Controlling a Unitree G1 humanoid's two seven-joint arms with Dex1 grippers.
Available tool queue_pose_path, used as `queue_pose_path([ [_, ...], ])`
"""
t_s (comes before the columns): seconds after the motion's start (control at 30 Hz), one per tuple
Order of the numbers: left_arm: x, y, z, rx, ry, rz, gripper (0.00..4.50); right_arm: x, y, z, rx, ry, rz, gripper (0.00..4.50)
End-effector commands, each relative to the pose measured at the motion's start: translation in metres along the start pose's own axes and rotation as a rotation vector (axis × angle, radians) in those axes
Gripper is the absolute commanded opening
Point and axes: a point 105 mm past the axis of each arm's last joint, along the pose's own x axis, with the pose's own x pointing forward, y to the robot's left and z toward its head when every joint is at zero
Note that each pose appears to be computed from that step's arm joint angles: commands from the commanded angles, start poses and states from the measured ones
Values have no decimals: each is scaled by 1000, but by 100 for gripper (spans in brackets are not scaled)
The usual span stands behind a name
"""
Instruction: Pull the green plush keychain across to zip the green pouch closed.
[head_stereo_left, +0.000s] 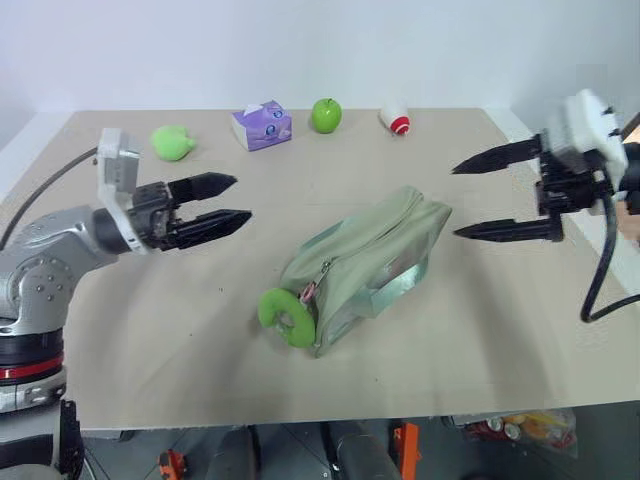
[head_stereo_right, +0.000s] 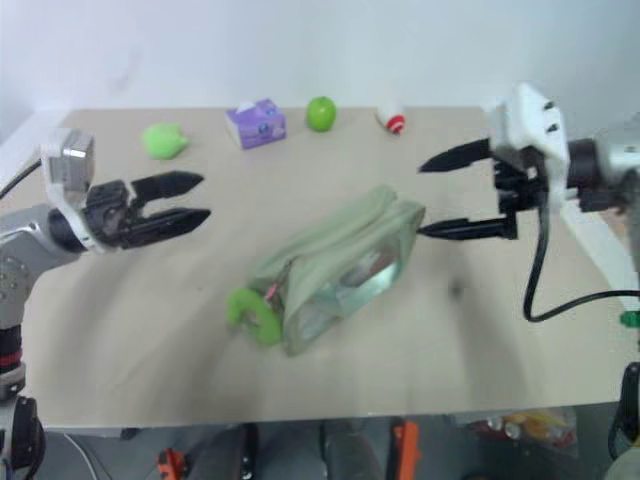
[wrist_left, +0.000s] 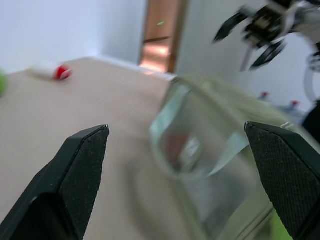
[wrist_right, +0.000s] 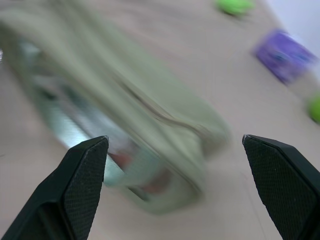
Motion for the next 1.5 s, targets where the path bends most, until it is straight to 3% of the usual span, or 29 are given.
queue_pose_path([
  [0.03,11,-12,11,39,-24,-69,449,12,2,20,-113,-8,73,446],
  [0.23,21,-17,21,50,-82,-97,449,39,6,20,-163,2,183,446],
  [0.6,20,-16,24,25,-140,-55,449,48,31,14,-165,6,331,446],
  [0.83,23,-14,21,21,-135,-46,449,66,35,-9,-138,61,349,446],
  [1.0,24,-11,19,18,-130,-40,450,67,34,-19,-114,74,340,308],
  [1.27,25,-7,15,11,-126,-25,450,65,26,-24,-122,95,310,16],
  [1.4,20,0,17,27,-137,17,450,74,-10,-20,-68,119,107,16],
  [1.5,6,9,38,73,-204,76,450,81,-20,-13,90,119,27,16],
])
